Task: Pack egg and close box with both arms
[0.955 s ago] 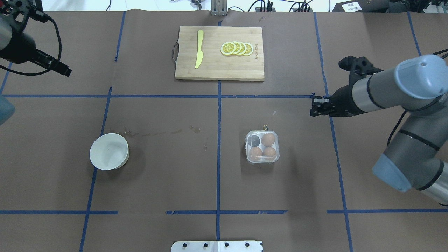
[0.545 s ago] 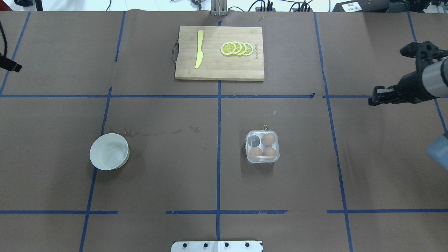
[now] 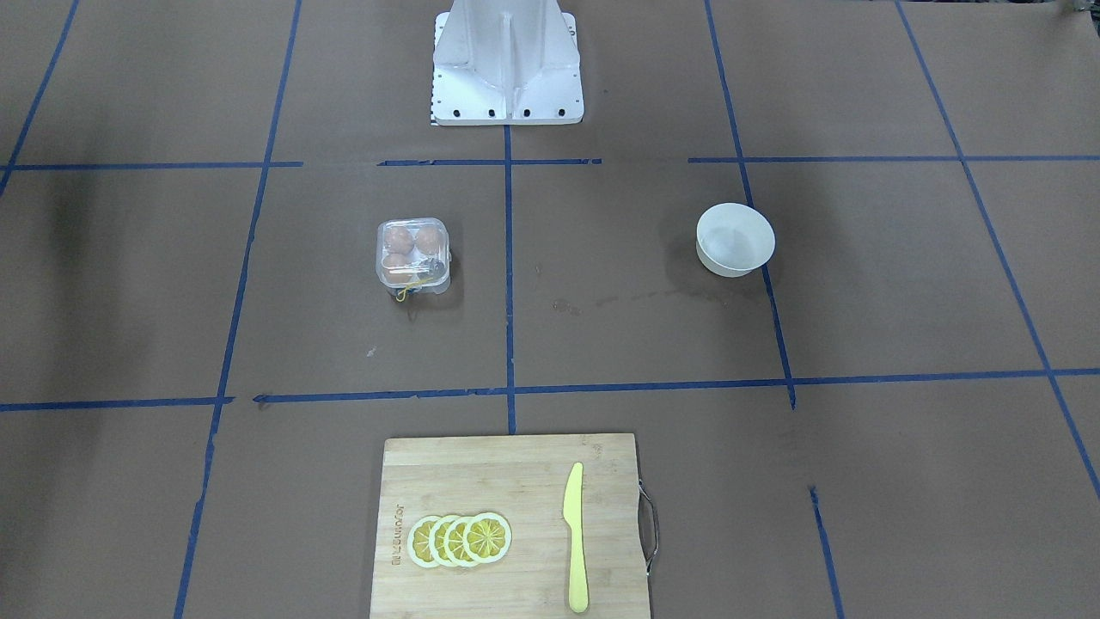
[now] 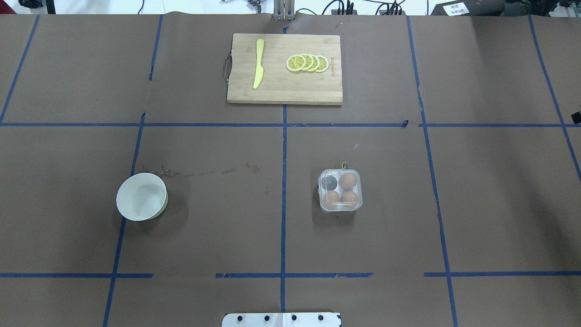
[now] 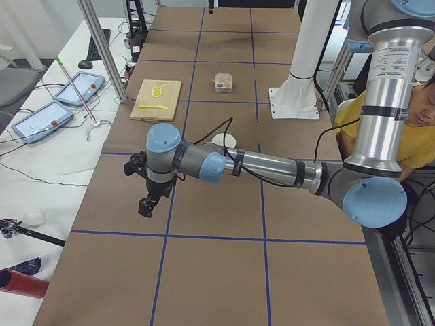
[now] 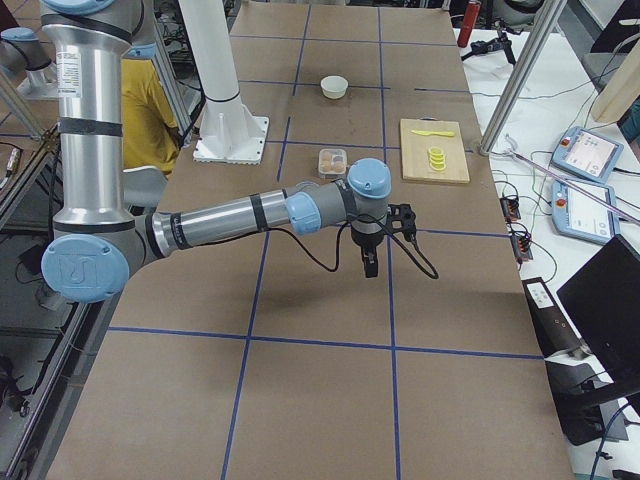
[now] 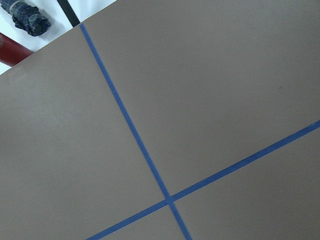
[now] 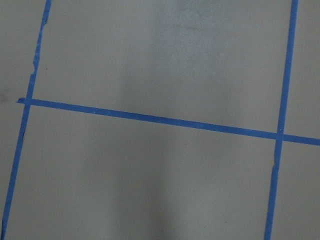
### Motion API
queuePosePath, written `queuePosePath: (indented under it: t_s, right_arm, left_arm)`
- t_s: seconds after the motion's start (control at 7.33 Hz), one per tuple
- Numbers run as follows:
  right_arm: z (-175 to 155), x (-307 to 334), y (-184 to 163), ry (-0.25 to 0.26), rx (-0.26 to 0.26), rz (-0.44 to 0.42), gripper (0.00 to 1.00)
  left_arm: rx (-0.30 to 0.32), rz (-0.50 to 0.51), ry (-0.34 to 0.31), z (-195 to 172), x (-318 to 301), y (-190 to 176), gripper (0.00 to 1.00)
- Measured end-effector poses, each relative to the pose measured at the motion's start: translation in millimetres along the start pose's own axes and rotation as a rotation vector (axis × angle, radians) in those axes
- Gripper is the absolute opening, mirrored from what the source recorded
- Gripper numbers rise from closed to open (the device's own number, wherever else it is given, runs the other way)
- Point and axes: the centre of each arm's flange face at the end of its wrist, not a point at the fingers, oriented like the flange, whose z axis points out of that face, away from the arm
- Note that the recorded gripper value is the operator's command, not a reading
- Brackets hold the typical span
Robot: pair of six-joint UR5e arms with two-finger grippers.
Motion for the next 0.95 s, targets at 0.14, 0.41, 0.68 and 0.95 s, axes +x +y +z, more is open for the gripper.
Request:
queuePosePath:
  t_s: [0.14,0.41,0.68,0.95]
  right_arm:
    - [-9.9,7.8,-3.7,0.006,-0.015,0.004,1.00]
    - [0.9,7.7,-6.0,0.017,-0.069,-0.025,1.00]
    - [19.1,4.0,-9.2,0.018,-0.109,-0.047,1.00]
    - [21.8,1.3,-15.1,0.013,-0.112,-0.053,1.00]
  left_arm:
    - [-0.031,-0.020,0.000,-3.8,-17.5,12.0,1.00]
    - [-0.091,-0.056,0.017,5.4,-34.9,30.3,1.00]
    - [-0.111,-0.139,0.049,16.0,-38.7,39.0,1.00]
    - [-0.092,-0.195,0.096,15.2,-31.3,44.2,1.00]
